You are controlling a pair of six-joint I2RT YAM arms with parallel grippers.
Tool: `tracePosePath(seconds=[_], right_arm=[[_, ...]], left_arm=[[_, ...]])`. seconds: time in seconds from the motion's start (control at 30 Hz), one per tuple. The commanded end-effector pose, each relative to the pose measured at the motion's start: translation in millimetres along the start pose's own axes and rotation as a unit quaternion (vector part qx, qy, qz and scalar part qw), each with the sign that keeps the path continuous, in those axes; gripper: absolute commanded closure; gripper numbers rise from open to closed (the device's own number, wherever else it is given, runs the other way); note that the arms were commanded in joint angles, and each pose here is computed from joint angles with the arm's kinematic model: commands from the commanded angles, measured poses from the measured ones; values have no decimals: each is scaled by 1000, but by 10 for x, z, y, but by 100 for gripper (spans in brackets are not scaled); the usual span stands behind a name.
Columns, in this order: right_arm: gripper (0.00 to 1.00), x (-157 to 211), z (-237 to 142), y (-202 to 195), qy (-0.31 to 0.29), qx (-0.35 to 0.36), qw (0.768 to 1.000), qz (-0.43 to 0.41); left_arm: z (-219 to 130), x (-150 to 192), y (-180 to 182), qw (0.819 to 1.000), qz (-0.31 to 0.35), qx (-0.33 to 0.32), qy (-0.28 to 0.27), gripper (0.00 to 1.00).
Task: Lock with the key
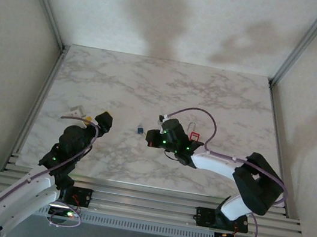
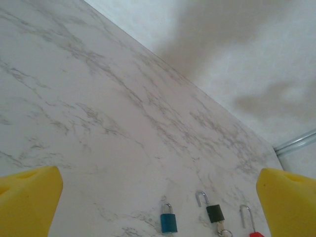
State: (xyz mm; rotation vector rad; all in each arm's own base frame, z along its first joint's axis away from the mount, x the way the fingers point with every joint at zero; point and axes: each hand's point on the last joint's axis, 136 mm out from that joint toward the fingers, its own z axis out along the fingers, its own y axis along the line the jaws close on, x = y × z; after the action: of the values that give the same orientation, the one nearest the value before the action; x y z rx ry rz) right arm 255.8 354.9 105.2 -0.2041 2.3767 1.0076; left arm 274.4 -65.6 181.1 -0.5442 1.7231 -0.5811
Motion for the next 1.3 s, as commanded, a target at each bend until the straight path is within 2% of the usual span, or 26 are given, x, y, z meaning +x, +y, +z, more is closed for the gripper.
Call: tracePosePath(seconds=[0.0,0.17,0.47,0.77,1.27], right_arm=[[100,-91,97,27,-4,21,1000,-22],[100,-135,228,-43,9,60,997,-42],[100,-125,491,-149,31,79,996,-37],[100,-234,552,-292,16,72,997,-6],[100,-241,758,-420,38,64,997,21]], left_arm=[[13,-61,72,999,11,-15,-31,0],[31,-9,202,998,25,-37,-35,0],[49,81,261,998,38,-37,-28,0],[48,92,282,998,35,-41,-27,0],[73,115,319,998,37,-52,-23,0]])
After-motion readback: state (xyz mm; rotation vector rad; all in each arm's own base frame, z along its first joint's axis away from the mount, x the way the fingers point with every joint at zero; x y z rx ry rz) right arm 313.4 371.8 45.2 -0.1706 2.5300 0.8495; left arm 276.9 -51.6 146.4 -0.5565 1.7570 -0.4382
